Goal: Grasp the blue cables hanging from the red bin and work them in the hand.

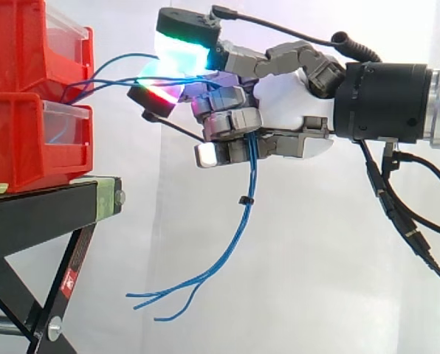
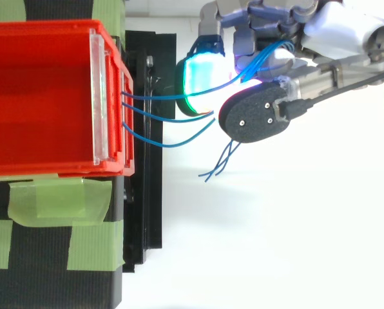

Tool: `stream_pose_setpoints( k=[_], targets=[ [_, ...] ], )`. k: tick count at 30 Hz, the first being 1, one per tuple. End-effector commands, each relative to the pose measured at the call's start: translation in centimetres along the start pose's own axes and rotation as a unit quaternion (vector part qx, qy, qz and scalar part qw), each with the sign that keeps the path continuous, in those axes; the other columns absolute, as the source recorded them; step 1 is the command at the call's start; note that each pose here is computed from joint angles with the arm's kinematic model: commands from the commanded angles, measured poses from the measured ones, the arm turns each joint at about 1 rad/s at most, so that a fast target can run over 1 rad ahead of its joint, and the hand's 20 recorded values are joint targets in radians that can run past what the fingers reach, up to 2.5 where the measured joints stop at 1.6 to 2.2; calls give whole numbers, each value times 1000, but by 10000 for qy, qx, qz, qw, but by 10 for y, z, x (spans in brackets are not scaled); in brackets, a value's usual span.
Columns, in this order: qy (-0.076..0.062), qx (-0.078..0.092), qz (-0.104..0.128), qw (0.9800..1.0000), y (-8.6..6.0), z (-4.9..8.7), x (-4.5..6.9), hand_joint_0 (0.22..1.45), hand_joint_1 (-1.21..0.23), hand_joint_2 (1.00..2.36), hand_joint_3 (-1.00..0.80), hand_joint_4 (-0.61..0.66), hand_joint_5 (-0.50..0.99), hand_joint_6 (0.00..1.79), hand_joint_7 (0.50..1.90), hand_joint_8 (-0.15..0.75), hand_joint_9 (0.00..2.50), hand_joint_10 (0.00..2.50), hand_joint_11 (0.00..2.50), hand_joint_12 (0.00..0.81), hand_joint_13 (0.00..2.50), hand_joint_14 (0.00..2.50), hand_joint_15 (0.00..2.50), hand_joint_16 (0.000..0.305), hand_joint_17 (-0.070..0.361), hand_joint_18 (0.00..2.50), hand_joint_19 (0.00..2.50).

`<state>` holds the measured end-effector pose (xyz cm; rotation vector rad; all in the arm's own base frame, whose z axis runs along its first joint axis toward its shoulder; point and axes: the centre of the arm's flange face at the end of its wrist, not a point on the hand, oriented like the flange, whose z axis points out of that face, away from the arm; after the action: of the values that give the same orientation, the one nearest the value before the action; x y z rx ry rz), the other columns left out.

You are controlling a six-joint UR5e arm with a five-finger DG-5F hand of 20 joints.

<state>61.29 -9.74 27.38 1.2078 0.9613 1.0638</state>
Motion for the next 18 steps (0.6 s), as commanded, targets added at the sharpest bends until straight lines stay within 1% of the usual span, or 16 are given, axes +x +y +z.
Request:
stream_pose_setpoints(
  k=[1,5,6,9,15,18],
  targets=[
    [1,0,-13,10000,0,0,0,798,-695,1012,-652,196,119,544,1334,460,306,2500,2500,505,649,2500,1848,42,95,1052,763],
    [1,0,-13,10000,0,0,0,786,-689,1011,-692,204,123,546,1326,461,311,2500,2500,506,656,2500,1835,43,97,1056,743],
    [1,0,-13,10000,0,0,0,783,-686,1009,-745,205,125,544,1328,464,320,2500,2500,509,666,2500,1819,43,96,1066,721],
    [1,0,-20,10000,0,0,0,780,-682,1007,-808,216,133,551,1325,467,349,2500,2500,506,693,2500,1800,43,96,1105,696],
    [-6,0,-21,10000,0,0,-1,782,-660,1002,-950,210,170,572,1318,463,436,2500,2500,508,780,2500,1802,43,96,1211,713],
    [-6,0,-21,10000,0,0,-1,797,-655,1001,-967,208,195,575,1317,459,488,2500,2500,503,822,2500,1816,41,93,1244,737]
  ],
)
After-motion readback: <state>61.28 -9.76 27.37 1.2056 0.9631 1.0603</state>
